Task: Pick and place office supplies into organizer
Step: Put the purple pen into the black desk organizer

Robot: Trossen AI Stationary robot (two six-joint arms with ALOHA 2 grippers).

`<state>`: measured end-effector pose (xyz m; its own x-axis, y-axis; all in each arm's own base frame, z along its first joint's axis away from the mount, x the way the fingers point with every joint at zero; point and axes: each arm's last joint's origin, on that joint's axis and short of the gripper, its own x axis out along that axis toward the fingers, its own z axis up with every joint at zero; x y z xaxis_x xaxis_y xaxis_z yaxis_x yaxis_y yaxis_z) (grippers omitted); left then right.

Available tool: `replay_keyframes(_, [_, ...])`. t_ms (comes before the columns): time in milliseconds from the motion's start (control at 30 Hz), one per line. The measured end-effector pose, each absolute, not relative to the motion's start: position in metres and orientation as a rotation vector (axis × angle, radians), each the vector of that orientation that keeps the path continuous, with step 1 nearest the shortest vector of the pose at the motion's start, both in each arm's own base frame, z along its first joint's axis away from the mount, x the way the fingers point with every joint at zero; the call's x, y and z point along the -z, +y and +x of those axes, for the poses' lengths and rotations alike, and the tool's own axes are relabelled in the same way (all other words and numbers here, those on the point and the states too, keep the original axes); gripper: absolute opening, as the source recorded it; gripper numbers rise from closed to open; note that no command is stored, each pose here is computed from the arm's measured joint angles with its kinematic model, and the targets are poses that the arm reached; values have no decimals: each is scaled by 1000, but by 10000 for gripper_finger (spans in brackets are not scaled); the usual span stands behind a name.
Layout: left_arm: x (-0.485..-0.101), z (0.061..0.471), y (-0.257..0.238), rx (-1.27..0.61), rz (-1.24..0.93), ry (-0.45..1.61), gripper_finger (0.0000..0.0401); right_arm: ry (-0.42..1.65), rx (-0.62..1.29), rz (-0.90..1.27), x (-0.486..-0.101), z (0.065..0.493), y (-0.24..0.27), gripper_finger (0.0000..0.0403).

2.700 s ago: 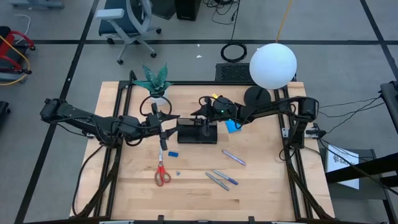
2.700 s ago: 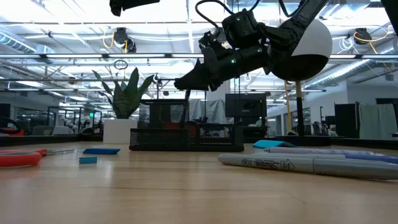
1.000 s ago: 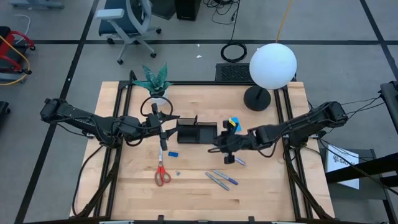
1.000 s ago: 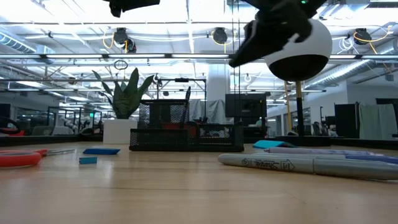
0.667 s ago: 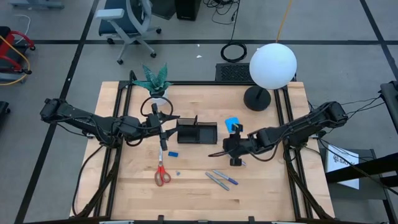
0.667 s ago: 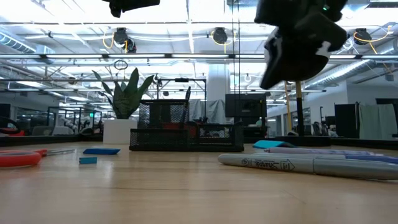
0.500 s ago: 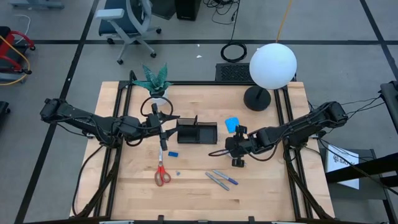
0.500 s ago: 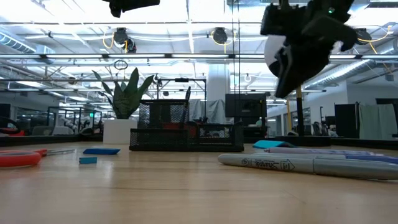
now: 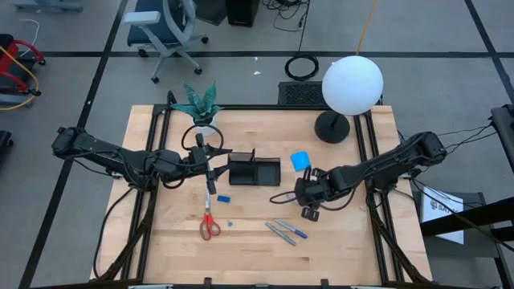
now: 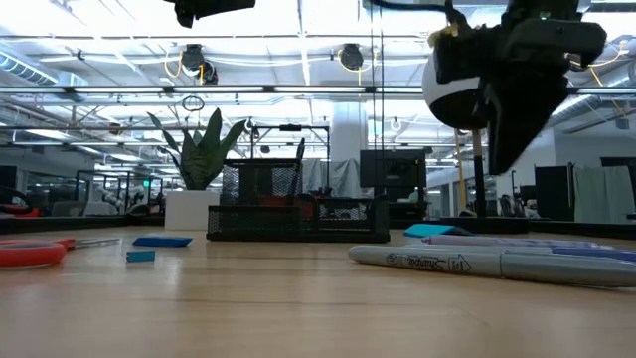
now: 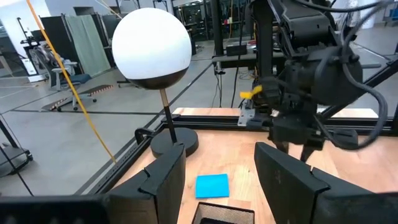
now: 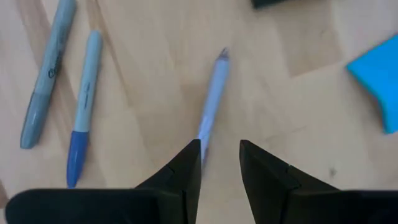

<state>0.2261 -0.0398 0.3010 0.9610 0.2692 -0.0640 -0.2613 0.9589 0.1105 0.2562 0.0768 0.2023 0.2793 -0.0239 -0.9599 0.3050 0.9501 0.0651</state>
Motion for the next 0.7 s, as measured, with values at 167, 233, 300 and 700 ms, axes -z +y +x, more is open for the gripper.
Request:
replay_keyframes(167, [-301, 226, -40, -269, 108, 80, 200, 1323, 209, 249, -185, 264, 84, 100])
replay_keyframes(233, [-301, 226, -40, -269, 108, 80, 200, 1333, 201, 254, -179, 267, 86, 100])
replay_keyframes(300, [-301, 226, -40, -269, 107, 79, 200, 1352, 209, 244, -172, 269, 86, 100])
replay_keyframes(700, [-301, 226, -40, -269, 104, 79, 200, 1524, 194, 188, -124, 280, 87, 99])
